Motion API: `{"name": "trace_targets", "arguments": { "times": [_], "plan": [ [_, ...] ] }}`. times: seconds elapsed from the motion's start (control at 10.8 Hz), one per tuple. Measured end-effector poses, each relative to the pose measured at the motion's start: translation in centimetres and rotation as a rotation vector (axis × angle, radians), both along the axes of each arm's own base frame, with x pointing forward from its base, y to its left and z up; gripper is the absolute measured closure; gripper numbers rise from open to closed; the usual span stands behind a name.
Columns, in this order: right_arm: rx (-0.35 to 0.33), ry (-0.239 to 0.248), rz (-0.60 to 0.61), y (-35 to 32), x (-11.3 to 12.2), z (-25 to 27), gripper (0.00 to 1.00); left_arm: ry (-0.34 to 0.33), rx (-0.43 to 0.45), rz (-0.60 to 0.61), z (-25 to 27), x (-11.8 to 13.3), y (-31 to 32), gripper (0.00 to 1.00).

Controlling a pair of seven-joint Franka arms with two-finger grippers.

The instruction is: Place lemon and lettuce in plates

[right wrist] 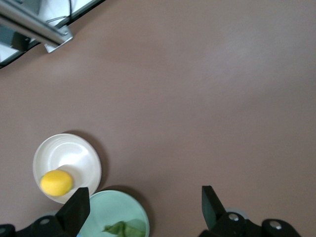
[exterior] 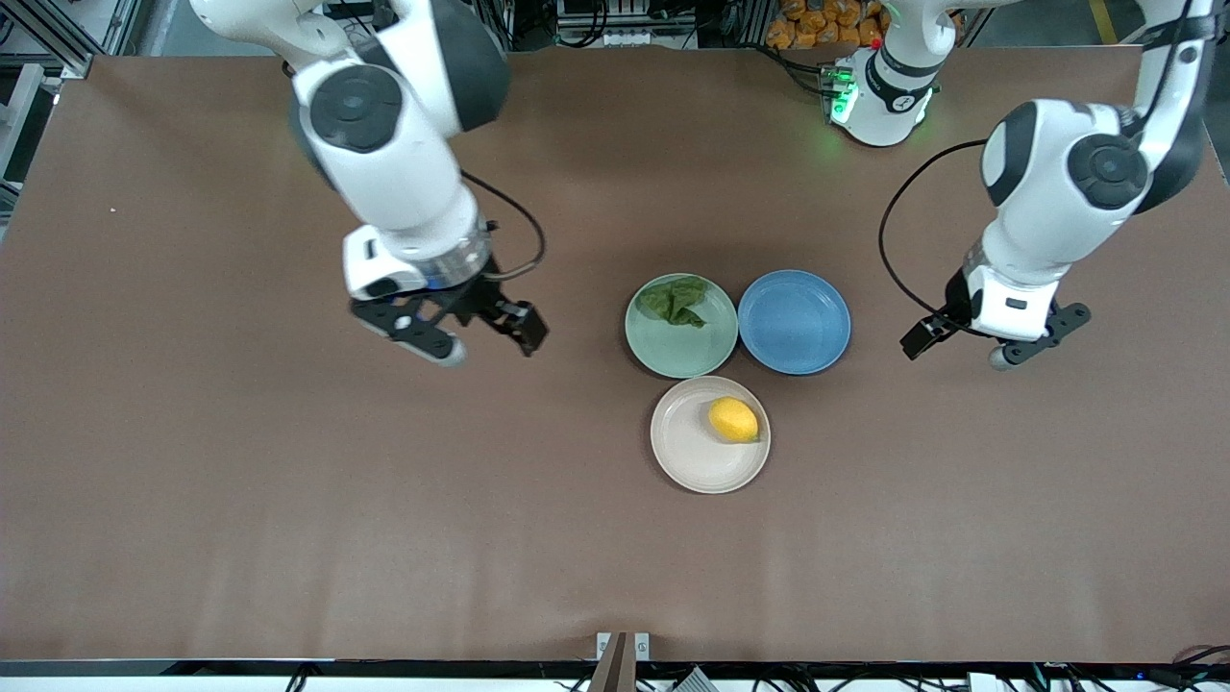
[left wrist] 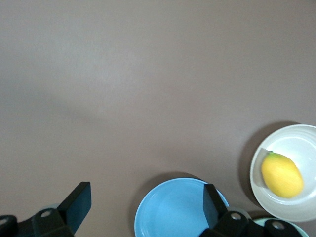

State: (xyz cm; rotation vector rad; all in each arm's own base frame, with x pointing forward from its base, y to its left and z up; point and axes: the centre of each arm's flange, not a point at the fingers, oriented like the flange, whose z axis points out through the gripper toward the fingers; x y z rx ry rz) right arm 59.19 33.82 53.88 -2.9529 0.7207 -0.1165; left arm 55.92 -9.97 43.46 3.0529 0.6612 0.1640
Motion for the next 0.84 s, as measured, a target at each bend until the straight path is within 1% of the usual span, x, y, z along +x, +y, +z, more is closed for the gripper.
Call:
{"name": "trace_targets", "arguments": {
  "times": [0.19,0.28,0.47,0.65,0.84],
  "plan": [
    [-0.016,0.009,0.048,-4.6,0.8,2.2,0.00,0.010,0.016,-0.094,4.0,0.5,-0.1,0.00],
    [-0.022,0.013,0.069,-6.9,1.0,3.4,0.00,0.002,0.021,-0.122,6.1,0.5,-0.2,0.00],
    [-0.031,0.012,0.117,-11.8,1.4,5.6,0.00,-0.034,0.029,-0.178,10.6,0.2,-0.6,0.00],
    [-0.038,0.012,0.152,-17.0,1.6,7.5,0.00,-0.054,0.034,-0.222,15.0,0.0,-1.2,0.00],
    [-0.044,0.015,0.193,-22.2,1.1,9.4,0.00,-0.075,0.036,-0.251,17.4,0.0,-1.0,0.00]
  ]
}}
